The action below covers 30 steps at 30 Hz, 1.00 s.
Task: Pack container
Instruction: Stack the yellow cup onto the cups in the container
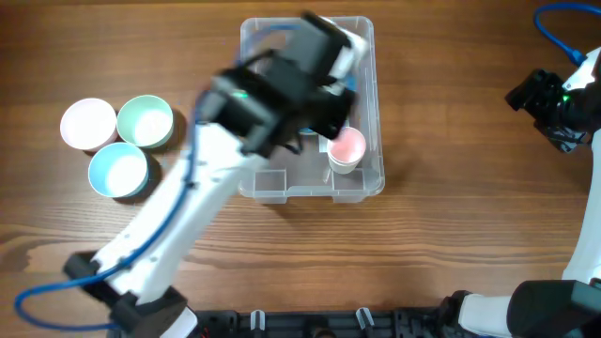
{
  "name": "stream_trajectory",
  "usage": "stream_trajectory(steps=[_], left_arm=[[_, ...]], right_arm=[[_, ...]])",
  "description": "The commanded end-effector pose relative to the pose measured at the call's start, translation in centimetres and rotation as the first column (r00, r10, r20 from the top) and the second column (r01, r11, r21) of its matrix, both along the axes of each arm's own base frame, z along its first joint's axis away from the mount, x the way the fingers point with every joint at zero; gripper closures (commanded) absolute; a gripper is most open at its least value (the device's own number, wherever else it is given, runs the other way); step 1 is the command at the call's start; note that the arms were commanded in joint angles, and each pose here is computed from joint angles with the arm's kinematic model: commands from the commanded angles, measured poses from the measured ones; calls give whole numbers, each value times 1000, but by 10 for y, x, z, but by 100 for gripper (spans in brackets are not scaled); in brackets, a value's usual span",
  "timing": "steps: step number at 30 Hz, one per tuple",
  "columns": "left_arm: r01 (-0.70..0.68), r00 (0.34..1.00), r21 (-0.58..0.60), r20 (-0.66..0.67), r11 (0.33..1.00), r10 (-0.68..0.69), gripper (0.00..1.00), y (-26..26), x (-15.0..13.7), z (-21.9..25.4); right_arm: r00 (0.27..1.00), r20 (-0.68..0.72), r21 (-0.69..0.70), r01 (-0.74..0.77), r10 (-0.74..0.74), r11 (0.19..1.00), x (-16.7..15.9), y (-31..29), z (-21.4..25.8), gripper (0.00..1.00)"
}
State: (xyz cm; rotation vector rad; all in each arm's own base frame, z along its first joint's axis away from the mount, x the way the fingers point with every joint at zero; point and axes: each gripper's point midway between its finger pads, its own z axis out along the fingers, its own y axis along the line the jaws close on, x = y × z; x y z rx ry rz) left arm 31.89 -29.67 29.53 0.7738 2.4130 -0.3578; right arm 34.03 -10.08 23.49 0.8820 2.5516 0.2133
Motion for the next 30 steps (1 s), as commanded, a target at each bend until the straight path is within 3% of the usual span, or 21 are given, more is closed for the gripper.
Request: stream_trajectory(steps=[1,6,11,12,13,14,16,19,20,23,24,25,26,28,30], left_arm=[[140,990,95,-46,986,-136,96,-46,-17,-47],[151,977,198,-180,968,-115,96,-56,-17,-113],[138,976,214,-196,967,-96,96,-51,-11,-122],[134,976,215,-199,967,-91,89,-49,-10,-122],[128,976,219,-203,967,-83,75,-46,-9,-122],[121,976,222,-206,967,-75,72,-43,-7,-123],[105,977,221,-207,970,-58,55,-38,-2,-123],[95,977,226,-208,970,-48,60,-35,1,-123],[78,980,248,-195,966,-29,73,-28,3,-122],[-171,979,348,-44,922,199,68,29,29,-92],[-253,963,345,2,904,268,63,54,37,-74],[-335,939,310,34,890,342,47,85,44,-51],[-438,897,252,58,863,439,38,120,53,-29],[-662,749,107,44,742,661,32,213,66,8],[-767,640,48,-13,640,768,35,276,73,12]], right_arm=[[1000,-11,13,-27,27,1000,2,4,-6,20],[1000,-11,14,-27,27,1000,2,4,-6,20],[1000,-12,14,-27,27,1000,1,4,-6,20],[1000,-13,14,-27,27,1000,1,4,-6,20],[1000,-13,14,-27,27,1000,1,4,-6,20],[1000,-13,14,-27,27,1000,1,4,-6,20],[1000,-13,14,-28,28,1000,1,4,-6,20],[1000,-13,14,-27,28,1000,1,4,-6,20],[1000,-13,14,-28,28,1000,1,4,-6,20],[1000,-13,14,-27,28,1000,1,4,-6,20],[1000,-12,14,-28,28,1000,1,4,-6,20],[1000,-13,14,-28,28,1000,1,4,-6,20],[1000,-12,14,-28,28,1000,1,4,-6,20],[1000,-12,14,-28,28,1000,1,4,-6,20],[1000,-12,14,-29,29,999,2,5,-6,20]])
